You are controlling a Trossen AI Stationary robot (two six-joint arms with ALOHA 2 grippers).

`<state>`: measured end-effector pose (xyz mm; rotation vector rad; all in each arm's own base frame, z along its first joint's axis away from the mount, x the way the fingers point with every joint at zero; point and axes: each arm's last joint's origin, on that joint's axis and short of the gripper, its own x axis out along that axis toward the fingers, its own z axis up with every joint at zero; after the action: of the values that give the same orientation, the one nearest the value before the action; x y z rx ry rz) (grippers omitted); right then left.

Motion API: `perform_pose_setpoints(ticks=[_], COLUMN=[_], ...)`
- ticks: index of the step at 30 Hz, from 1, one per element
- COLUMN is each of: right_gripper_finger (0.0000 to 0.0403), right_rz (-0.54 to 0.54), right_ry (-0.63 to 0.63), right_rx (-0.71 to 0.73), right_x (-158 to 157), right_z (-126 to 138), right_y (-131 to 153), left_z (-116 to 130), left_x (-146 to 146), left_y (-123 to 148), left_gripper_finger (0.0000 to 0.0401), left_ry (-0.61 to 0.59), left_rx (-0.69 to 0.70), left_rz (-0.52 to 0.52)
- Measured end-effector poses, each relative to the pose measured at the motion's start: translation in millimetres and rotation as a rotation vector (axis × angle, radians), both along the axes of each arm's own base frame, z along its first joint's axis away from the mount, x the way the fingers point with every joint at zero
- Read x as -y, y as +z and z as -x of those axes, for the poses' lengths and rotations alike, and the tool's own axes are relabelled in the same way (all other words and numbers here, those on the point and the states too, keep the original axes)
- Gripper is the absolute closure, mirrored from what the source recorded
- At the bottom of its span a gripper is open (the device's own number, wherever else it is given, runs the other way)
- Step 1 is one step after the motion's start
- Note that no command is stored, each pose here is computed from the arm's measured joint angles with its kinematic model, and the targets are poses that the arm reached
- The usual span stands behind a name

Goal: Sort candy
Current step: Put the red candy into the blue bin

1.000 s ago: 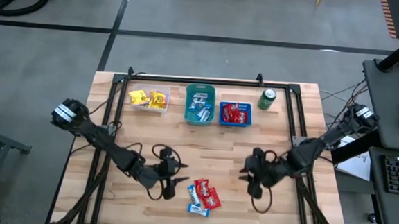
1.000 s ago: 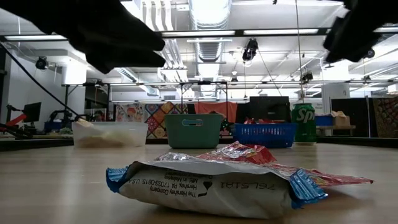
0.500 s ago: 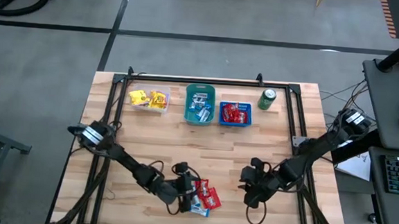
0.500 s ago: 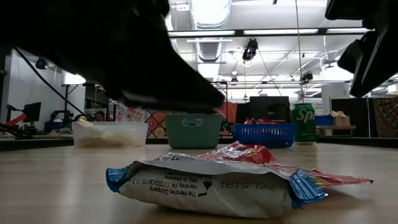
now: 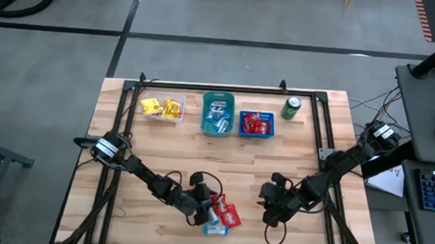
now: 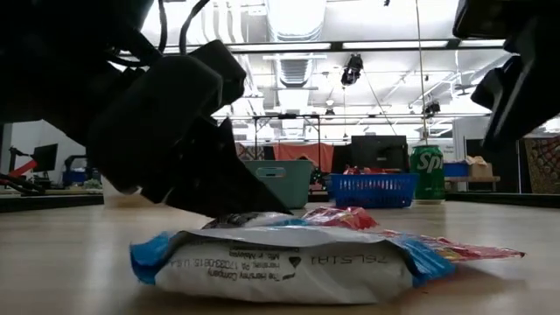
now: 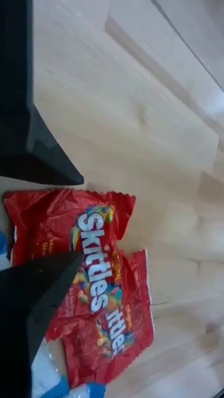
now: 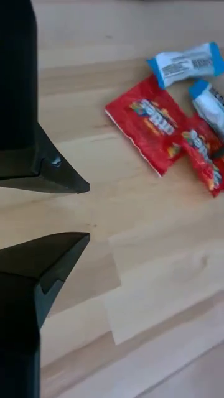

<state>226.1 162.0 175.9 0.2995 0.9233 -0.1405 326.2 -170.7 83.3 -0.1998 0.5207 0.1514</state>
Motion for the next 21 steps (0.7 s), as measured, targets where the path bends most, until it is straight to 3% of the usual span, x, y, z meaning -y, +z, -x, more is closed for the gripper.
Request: perform_pose_setpoints(ticks=[6,14,21], right_gripper_finger=[0.0300,0.0300,0.0300], right_rz=[0.021,0.088,0.135], right_ry=[-0.032,-0.080,-0.131], right_rx=[0.049,0.119,0.183], right_x=[0,2,3], right_z=[-2,-4,-7], right_y=[2,4,6], left_z=[1,1,2], left_x=[-1,-2,-4], left_y=[-1,1,22], left_gripper_finger=[0.0265,0.0385,0.0399], left_ry=[-0.013,-0.019,0.002], left_rx=[-0.007,-0.003,0.039], left_rz=[-0.027,-0.105,-0.136])
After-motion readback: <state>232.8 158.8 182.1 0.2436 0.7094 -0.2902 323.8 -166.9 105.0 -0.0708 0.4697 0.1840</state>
